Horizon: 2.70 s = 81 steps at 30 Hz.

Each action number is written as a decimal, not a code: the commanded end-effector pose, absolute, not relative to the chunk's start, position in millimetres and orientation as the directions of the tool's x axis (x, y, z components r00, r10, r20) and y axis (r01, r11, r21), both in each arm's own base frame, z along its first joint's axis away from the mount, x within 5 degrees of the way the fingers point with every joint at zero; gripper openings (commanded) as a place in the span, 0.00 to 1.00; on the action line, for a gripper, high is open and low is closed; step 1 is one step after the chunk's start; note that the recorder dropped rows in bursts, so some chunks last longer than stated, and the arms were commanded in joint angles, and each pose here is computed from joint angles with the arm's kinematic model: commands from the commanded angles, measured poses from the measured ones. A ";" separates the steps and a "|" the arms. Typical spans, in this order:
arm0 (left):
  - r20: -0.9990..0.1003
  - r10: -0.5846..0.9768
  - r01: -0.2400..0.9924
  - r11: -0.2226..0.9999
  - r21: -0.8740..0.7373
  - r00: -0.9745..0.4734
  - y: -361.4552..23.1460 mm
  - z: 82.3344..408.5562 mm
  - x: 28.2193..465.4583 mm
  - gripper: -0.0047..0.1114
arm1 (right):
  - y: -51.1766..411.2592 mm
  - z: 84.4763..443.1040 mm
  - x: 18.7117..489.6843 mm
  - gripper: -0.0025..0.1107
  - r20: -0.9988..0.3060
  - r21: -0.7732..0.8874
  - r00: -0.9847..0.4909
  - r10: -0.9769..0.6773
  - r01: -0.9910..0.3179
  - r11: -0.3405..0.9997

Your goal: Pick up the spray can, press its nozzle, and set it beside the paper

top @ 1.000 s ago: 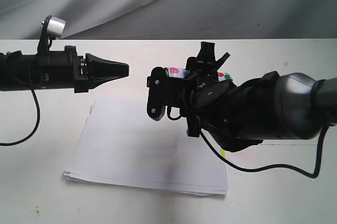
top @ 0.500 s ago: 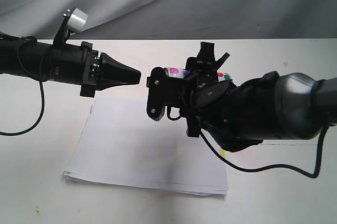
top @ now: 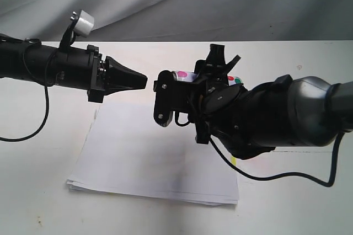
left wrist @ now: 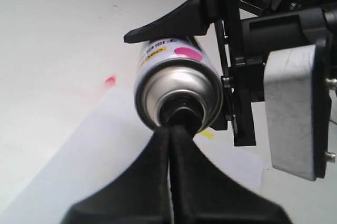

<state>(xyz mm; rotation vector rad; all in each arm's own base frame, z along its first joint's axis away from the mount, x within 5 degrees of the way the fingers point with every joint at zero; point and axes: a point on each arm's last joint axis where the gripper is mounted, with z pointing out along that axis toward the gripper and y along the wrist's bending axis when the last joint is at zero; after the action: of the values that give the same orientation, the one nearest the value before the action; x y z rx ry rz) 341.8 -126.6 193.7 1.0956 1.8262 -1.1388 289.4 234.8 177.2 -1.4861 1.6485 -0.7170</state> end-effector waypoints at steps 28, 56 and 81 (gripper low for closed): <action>-0.875 0.317 0.917 0.279 -0.284 -0.367 -168.7 192.1 337.5 0.04 | 235.6 183.9 290.8 0.02 -0.171 -0.848 0.012 -0.985 -0.510 0.141; -0.868 0.285 0.904 0.263 -0.336 -0.406 -171.5 176.6 340.9 0.04 | 235.6 183.9 290.8 0.02 -0.171 -0.848 0.012 -0.985 -0.510 0.141; -0.878 0.282 0.874 0.418 -0.250 -0.386 -102.3 210.1 307.3 0.04 | 235.6 183.9 290.8 0.02 -0.170 -0.849 0.011 -0.985 -0.510 0.141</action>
<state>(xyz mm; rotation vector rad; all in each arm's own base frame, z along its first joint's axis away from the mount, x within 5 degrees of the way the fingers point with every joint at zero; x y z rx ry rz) 313.2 -114.2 206.7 1.0423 1.8963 -0.9797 289.5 234.5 174.3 -1.4975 1.6494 -0.7226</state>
